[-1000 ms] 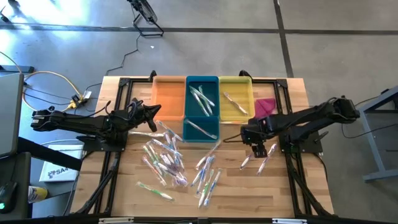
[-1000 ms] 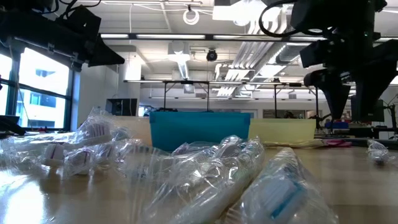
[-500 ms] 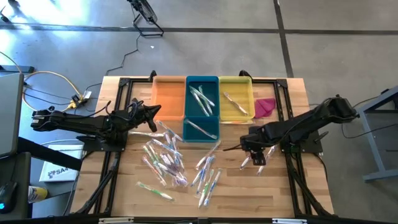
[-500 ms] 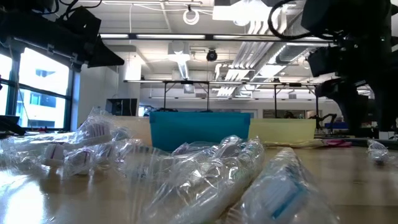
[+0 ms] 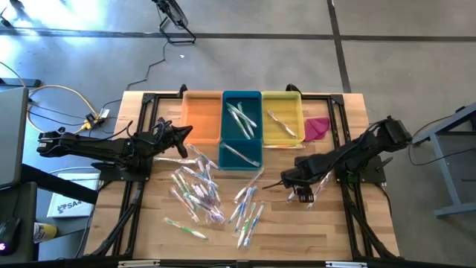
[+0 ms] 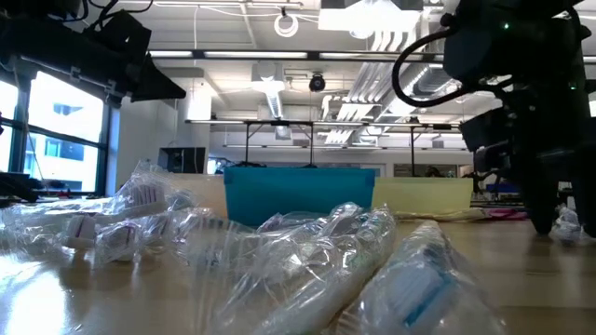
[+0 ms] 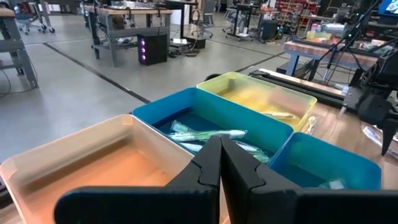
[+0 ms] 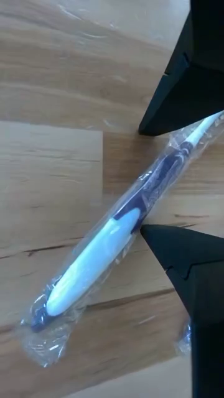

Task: Pick & Place Toothbrushes
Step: Put the violet toothbrush into the yellow bin

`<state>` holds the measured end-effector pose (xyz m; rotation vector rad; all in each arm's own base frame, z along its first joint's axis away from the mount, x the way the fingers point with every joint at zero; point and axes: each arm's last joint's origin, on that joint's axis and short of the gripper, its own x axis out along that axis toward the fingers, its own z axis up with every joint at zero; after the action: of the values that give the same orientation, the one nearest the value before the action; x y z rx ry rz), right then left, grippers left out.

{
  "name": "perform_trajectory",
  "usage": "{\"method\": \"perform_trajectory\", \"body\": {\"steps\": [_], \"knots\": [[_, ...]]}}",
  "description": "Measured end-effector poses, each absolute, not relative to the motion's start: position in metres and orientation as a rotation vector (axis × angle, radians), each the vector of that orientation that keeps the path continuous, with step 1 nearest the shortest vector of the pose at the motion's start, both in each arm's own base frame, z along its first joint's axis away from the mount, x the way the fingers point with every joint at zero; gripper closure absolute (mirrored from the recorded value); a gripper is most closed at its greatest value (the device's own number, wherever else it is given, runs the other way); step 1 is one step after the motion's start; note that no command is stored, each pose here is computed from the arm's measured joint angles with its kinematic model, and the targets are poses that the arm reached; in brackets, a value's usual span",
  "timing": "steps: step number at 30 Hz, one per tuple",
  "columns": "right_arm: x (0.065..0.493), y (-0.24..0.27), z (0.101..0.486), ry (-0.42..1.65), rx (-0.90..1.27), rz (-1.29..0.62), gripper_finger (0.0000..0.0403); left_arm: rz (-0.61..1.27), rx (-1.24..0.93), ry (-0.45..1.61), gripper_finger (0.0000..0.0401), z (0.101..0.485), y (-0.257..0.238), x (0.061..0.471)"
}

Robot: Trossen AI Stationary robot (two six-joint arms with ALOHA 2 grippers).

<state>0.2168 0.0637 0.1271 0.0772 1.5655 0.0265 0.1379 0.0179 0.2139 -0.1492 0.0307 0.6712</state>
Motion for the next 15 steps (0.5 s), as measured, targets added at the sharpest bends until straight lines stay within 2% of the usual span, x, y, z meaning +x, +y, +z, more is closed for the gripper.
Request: {"method": "perform_trajectory", "body": {"steps": [5, 15], "knots": [[0.2164, 0.0639, 0.1286, 1.548, 0.062, 0.019, 0.0183, 0.671, -0.149, 0.030, 0.0401, 0.2139, 0.0179, 0.1379], [0.2166, 0.0628, 0.1284, 1.539, 0.023, 0.018, 0.0290, 0.671, -0.149, 0.030, 0.0401, 0.2139, 0.0179, 0.1379]]}}
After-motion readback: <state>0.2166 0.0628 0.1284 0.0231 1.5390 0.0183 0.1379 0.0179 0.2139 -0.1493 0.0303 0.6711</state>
